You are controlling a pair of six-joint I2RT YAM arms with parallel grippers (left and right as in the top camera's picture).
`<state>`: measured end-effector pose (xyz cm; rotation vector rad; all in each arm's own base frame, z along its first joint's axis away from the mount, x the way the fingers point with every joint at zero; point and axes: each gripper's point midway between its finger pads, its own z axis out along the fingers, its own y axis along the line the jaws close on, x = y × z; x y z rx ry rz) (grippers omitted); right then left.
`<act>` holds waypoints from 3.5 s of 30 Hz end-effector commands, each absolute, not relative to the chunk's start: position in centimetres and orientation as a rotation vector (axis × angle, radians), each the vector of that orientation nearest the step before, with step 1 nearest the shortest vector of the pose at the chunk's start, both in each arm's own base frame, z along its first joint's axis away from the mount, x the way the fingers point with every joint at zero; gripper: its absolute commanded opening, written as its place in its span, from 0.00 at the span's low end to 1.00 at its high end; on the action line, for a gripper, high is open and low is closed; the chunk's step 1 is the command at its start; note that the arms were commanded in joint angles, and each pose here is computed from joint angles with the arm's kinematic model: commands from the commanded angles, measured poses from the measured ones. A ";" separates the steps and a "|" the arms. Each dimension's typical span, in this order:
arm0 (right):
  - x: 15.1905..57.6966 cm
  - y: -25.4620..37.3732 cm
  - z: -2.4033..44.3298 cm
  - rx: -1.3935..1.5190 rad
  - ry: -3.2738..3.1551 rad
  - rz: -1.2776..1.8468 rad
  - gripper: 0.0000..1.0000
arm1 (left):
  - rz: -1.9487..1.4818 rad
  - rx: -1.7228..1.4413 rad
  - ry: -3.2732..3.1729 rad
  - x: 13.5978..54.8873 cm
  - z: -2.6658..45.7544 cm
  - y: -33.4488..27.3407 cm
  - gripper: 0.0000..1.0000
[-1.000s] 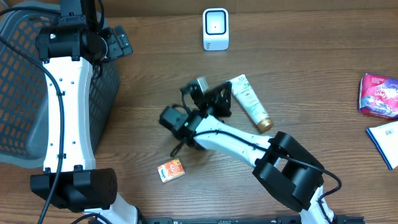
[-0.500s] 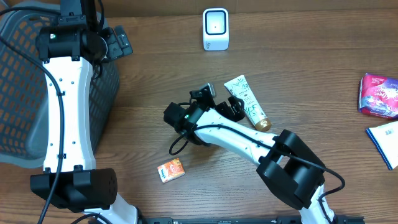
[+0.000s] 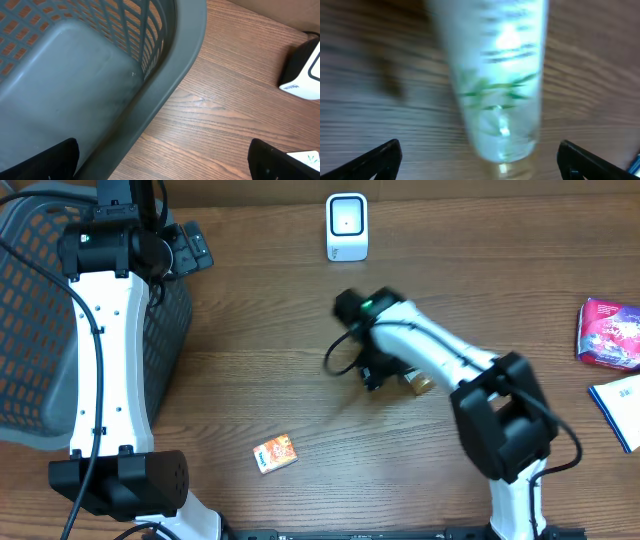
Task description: Scan the item barcode
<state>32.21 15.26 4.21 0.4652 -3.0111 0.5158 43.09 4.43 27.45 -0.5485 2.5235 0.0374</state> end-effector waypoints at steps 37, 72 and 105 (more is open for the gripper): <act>26.9 22.0 10.4 0.210 -2.617 -0.800 0.21 | 0.034 -0.546 2.540 43.2 26.9 4.3 1.00; 25.3 28.8 20.2 -0.392 -1.998 -1.202 0.26 | 0.034 -0.546 2.541 43.2 26.9 4.3 1.00; 24.4 33.3 21.4 -0.562 -1.790 -1.066 0.32 | 0.035 -0.547 2.540 43.2 26.9 4.3 1.00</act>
